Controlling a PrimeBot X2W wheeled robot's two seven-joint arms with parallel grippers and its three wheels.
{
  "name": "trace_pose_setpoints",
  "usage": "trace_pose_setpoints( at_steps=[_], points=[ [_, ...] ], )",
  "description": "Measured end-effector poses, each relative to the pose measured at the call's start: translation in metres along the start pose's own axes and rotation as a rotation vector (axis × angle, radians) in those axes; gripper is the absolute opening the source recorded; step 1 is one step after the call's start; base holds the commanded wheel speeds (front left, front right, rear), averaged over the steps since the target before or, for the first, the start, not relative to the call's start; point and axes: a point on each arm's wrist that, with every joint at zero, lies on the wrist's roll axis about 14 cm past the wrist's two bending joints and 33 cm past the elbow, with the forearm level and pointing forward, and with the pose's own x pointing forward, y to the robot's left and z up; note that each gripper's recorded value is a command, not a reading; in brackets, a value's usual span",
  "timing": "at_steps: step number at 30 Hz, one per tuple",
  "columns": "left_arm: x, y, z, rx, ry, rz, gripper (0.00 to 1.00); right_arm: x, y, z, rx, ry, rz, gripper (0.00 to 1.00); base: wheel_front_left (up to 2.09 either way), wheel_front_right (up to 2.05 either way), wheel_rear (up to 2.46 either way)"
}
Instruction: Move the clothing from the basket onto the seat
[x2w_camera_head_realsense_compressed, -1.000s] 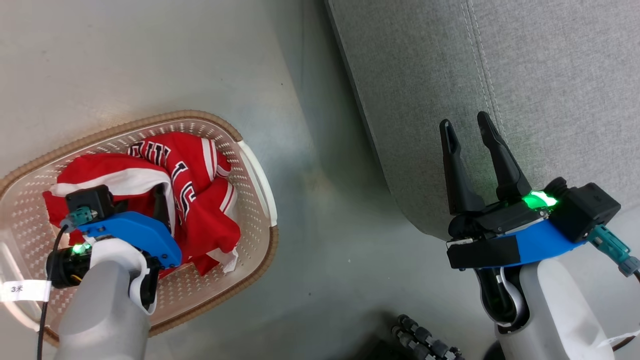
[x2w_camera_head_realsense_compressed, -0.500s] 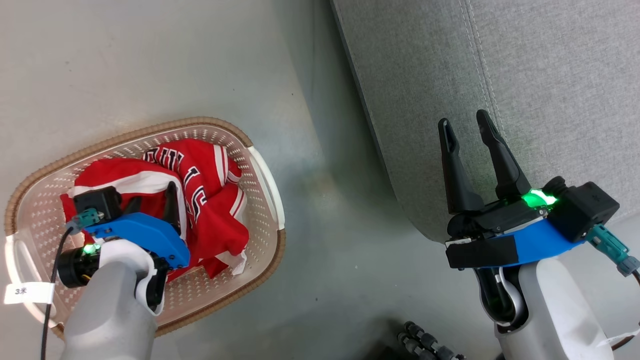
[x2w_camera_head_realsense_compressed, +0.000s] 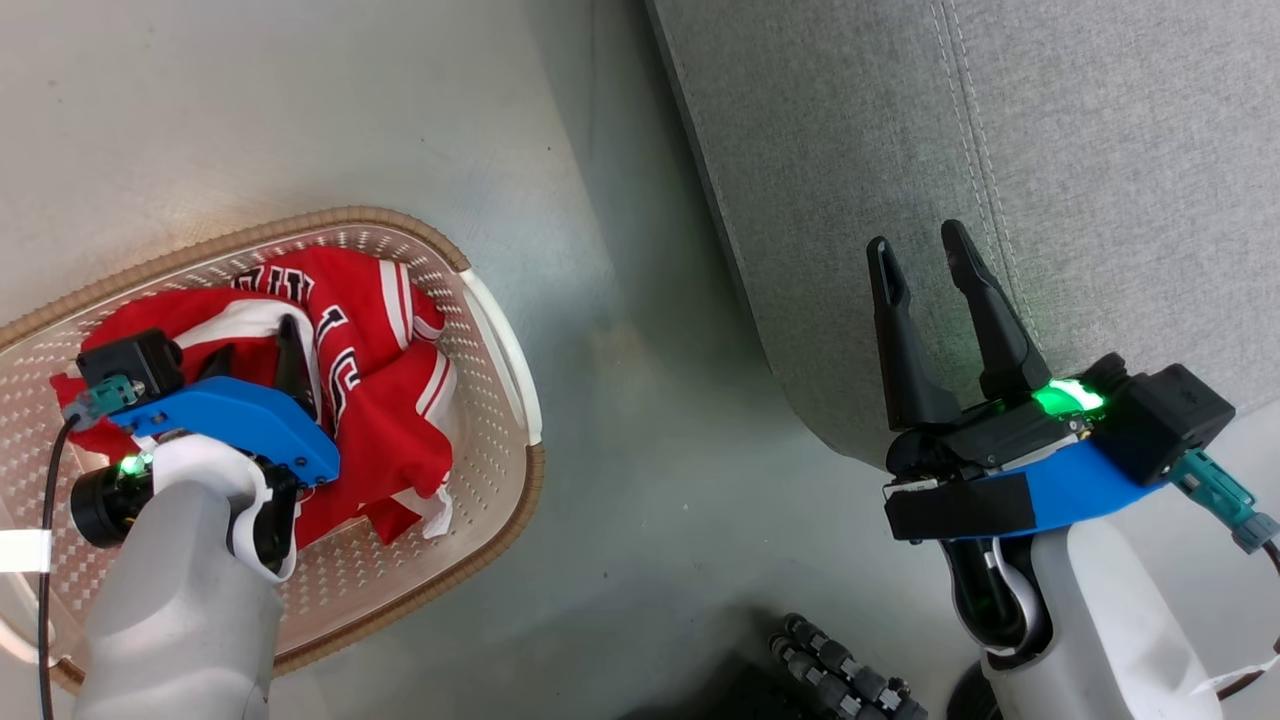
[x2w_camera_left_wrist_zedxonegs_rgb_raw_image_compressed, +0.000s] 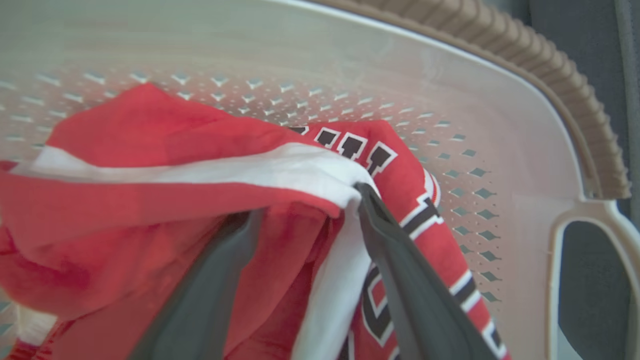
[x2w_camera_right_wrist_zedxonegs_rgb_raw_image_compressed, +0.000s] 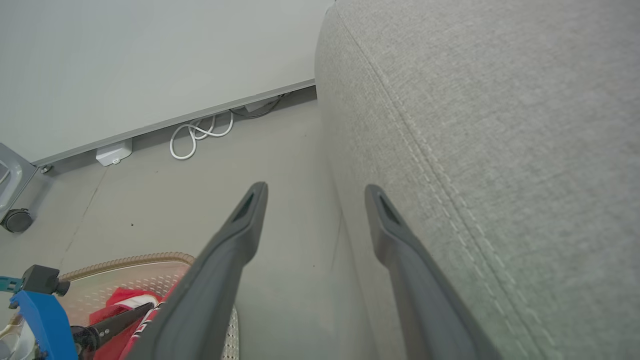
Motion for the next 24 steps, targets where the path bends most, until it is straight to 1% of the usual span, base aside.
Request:
trace_pose_setpoints(
  at_steps=[3, 4, 5, 6, 7, 24],
  points=[
    [0.003, 0.001, 0.001, 0.002, 0.002, 0.005, 1.00, 0.000, 0.000, -0.003, 0.007, 0.007, 0.000, 1.00, 0.00, 0.00, 0.00],
    [0.004, 0.002, 0.002, 0.003, 0.002, 0.010, 0.88, 0.000, 0.000, -0.003, 0.007, 0.008, 0.000, 1.00, 0.00, 0.00, 0.00],
    [0.004, 0.002, 0.002, 0.005, 0.003, 0.011, 0.55, 0.000, 0.001, -0.003, 0.008, 0.009, 0.001, 1.00, 0.00, 0.00, 0.00],
    [0.004, 0.003, 0.001, 0.007, 0.005, 0.012, 0.18, 0.000, 0.001, -0.004, 0.008, 0.009, 0.001, 1.00, 0.00, 0.00, 0.00],
    [0.004, 0.003, 0.001, 0.009, 0.007, 0.013, 0.00, 0.000, 0.001, -0.004, 0.009, 0.010, 0.002, 1.00, 0.00, 0.00, 0.00],
    [-0.012, -0.006, 0.004, 0.028, 0.004, -0.002, 0.00, 0.002, 0.009, 0.006, 0.013, -0.017, 0.027, 1.00, 0.00, 0.00, 0.00]
  ],
)
